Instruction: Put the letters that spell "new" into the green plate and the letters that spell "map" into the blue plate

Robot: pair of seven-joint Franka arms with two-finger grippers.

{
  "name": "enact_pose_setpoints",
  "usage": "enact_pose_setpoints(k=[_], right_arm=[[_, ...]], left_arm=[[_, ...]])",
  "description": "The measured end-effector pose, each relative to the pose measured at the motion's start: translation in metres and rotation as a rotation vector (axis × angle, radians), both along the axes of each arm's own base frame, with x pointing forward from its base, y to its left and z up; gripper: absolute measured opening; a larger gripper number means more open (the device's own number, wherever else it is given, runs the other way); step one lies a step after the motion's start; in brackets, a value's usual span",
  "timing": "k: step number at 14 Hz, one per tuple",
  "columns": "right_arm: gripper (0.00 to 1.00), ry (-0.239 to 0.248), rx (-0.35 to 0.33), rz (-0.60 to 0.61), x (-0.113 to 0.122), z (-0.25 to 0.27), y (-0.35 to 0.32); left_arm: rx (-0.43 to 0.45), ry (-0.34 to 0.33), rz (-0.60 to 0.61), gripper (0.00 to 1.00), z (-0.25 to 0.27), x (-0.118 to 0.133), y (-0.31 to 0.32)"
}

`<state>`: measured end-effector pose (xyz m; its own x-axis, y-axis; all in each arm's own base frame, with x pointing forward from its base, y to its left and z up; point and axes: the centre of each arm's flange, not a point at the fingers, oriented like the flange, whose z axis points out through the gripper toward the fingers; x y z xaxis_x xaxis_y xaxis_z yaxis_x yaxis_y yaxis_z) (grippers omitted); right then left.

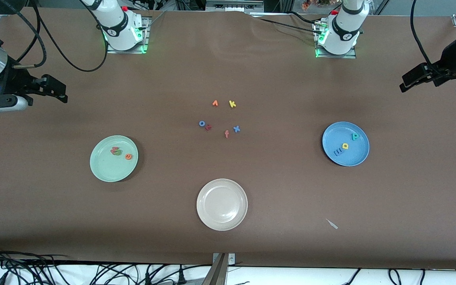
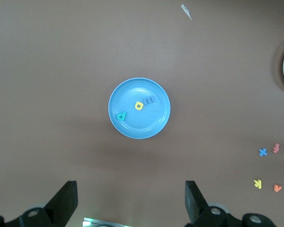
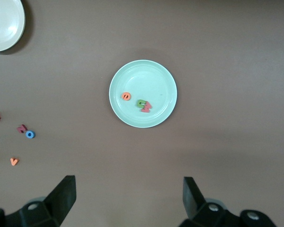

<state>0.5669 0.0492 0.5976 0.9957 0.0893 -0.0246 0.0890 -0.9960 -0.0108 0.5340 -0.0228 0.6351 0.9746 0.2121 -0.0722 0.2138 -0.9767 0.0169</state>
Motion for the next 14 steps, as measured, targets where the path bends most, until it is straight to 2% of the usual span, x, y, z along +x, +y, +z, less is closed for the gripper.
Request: enact_pose_setpoints(k=[14], right_arm=[[1.00, -0.002, 0.000, -0.009, 0.0003, 0.0007, -0.0056]], left_arm=[[0.000, 0.000, 0.001, 1.00, 0.0000, 0.0000, 0.0006]])
